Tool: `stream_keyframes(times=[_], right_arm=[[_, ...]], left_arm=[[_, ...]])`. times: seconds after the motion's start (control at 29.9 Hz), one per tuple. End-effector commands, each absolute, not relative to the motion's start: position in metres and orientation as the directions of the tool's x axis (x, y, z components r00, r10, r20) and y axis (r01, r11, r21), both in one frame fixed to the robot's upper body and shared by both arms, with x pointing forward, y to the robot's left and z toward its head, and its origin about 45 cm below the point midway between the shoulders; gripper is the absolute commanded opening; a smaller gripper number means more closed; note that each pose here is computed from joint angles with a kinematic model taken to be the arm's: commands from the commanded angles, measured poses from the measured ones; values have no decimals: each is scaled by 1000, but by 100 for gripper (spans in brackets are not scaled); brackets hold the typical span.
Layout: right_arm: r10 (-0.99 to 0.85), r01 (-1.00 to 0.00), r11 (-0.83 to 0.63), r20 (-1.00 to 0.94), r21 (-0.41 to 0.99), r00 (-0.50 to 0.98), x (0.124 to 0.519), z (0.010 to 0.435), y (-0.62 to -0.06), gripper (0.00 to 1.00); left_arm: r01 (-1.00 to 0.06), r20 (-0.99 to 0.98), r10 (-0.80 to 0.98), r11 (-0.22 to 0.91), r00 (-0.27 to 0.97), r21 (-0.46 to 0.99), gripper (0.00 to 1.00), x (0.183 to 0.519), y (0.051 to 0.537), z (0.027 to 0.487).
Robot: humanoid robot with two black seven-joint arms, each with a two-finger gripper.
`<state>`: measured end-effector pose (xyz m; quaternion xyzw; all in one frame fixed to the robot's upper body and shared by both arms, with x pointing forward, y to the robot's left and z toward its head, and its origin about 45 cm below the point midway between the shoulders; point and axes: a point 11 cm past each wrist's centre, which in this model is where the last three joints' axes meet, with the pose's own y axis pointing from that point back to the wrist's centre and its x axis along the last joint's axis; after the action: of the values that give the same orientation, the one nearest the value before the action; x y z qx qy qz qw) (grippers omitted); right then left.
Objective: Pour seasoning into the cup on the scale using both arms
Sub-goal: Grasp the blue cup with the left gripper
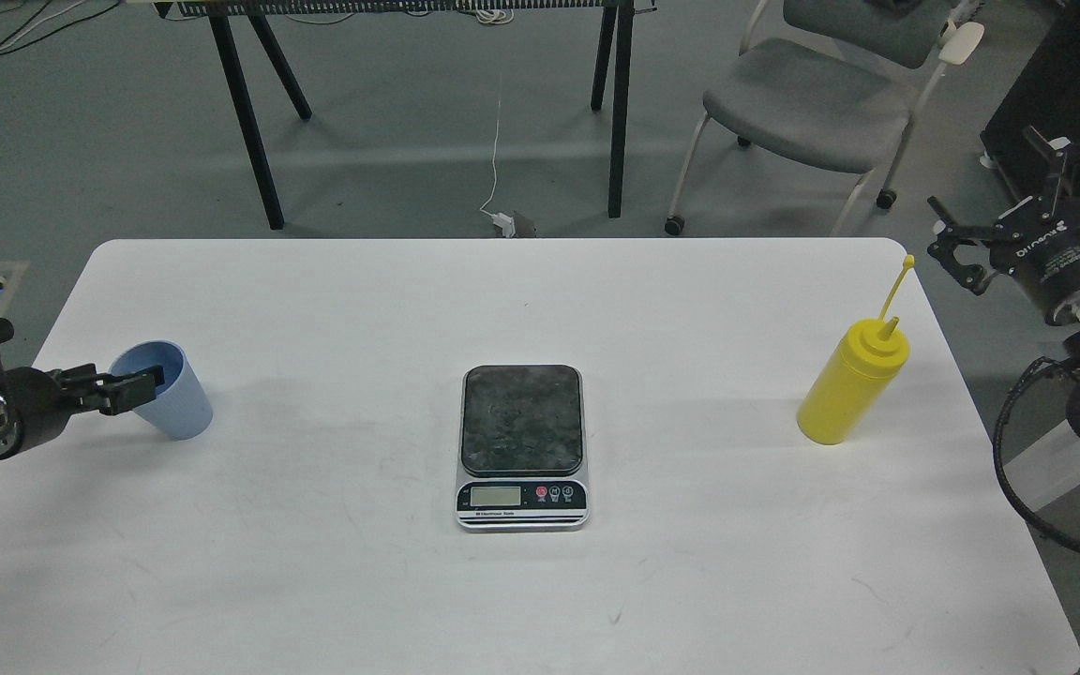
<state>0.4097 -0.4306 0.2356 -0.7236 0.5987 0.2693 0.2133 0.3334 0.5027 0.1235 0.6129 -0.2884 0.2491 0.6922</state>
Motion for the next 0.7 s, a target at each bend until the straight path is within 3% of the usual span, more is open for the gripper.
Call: stream_keyframes(times=[0.0,0.13,0.67], right_arm=[[-750,-981,-193,-647,14,138,409,235,-430,100],[-749,-981,-195,-648,15,139,410,234,-428,100],[-745,-980,-199,-652,16,141,410,232,-426,100]], left_arm=[[-673,682,-95,112,725,731,17,322,507,114],[-674,682,-118,100,722,732,8,322,511,115],[-696,703,-119,98,701,711,0,334,511,128]])
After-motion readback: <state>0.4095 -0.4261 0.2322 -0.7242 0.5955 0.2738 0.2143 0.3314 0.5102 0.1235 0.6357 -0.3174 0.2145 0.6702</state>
